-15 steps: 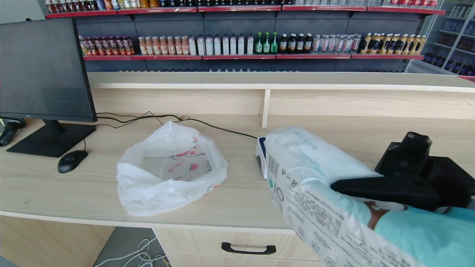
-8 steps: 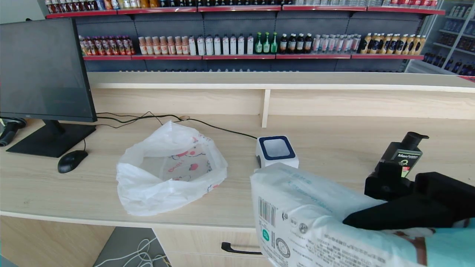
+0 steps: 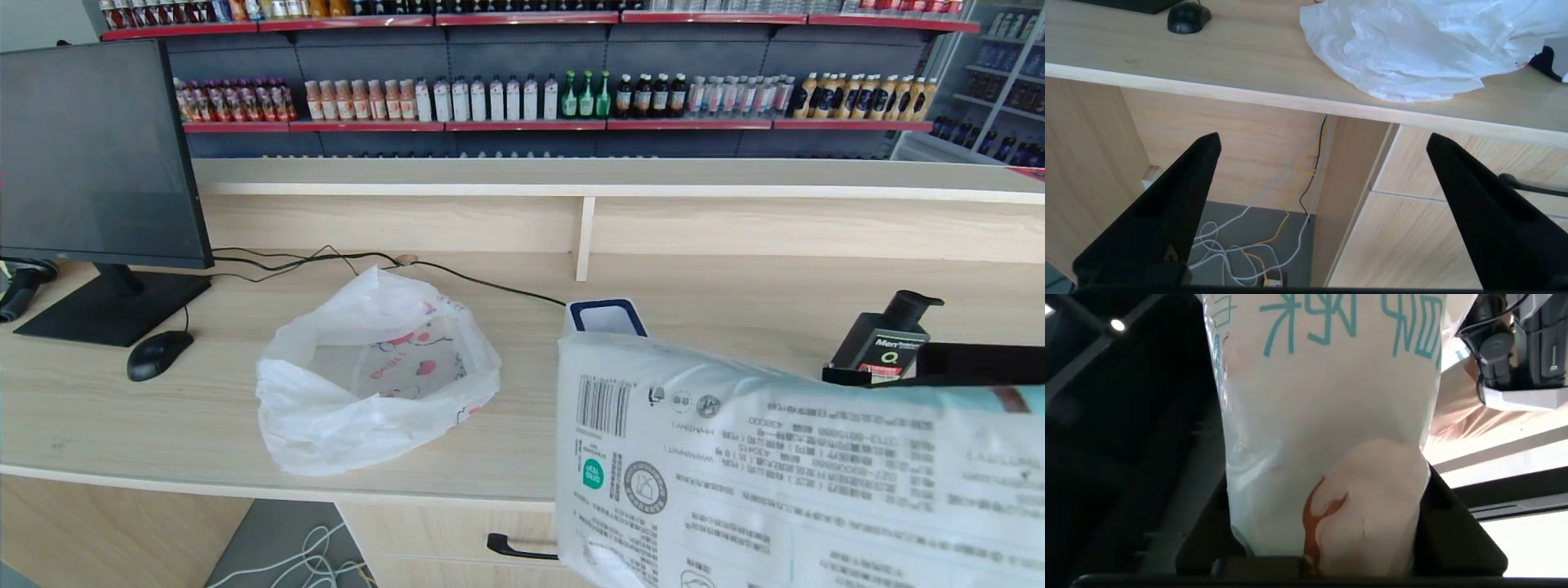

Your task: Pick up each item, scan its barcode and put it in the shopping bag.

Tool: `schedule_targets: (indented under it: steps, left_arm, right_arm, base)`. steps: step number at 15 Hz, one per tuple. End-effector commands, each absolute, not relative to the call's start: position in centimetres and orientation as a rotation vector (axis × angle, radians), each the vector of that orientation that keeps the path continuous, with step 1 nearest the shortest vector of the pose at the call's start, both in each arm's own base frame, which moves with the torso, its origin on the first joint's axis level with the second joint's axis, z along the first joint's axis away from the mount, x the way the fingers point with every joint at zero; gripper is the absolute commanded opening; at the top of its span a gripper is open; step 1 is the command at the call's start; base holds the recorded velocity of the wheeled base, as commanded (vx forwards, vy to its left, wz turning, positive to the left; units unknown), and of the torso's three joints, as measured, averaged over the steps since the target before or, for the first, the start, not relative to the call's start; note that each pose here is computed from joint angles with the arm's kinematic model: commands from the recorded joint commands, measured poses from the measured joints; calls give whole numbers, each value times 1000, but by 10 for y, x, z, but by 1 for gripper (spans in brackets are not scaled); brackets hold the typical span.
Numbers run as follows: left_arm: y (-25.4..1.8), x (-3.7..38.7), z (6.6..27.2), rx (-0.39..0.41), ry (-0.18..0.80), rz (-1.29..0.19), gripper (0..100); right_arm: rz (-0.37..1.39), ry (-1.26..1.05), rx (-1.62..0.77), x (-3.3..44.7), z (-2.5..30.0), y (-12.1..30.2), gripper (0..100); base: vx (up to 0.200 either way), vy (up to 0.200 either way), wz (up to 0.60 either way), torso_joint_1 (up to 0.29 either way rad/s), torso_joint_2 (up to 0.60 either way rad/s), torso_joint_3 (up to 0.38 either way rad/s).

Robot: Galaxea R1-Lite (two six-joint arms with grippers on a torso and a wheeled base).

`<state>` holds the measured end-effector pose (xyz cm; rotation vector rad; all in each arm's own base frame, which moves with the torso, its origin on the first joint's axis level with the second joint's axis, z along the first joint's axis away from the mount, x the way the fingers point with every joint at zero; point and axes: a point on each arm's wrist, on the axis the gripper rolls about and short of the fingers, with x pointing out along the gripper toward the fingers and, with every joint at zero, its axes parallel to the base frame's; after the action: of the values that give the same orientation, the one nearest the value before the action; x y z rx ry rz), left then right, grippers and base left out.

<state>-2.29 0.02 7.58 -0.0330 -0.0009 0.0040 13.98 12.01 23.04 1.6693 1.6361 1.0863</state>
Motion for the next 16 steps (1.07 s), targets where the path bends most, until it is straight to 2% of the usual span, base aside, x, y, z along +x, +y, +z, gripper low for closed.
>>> schedule_targets:
  steps: [1,7,16]
  left_arm:
    - [0,-23,75,-34,0,5,100]
    - [0,-23,75,-34,0,5,100]
    - [0,-23,76,-34,-2,5,100]
  right_arm:
    - [1048,1708,1734,141,224,121,0]
    - [1038,1706,1782,125,212,104,0]
    - [1118,1665,1758,103,219,90,0]
  base:
    - [0,0,0,0,0,0]
    - [0,0,0,0,0,0]
    - [0,0,0,0,0,0]
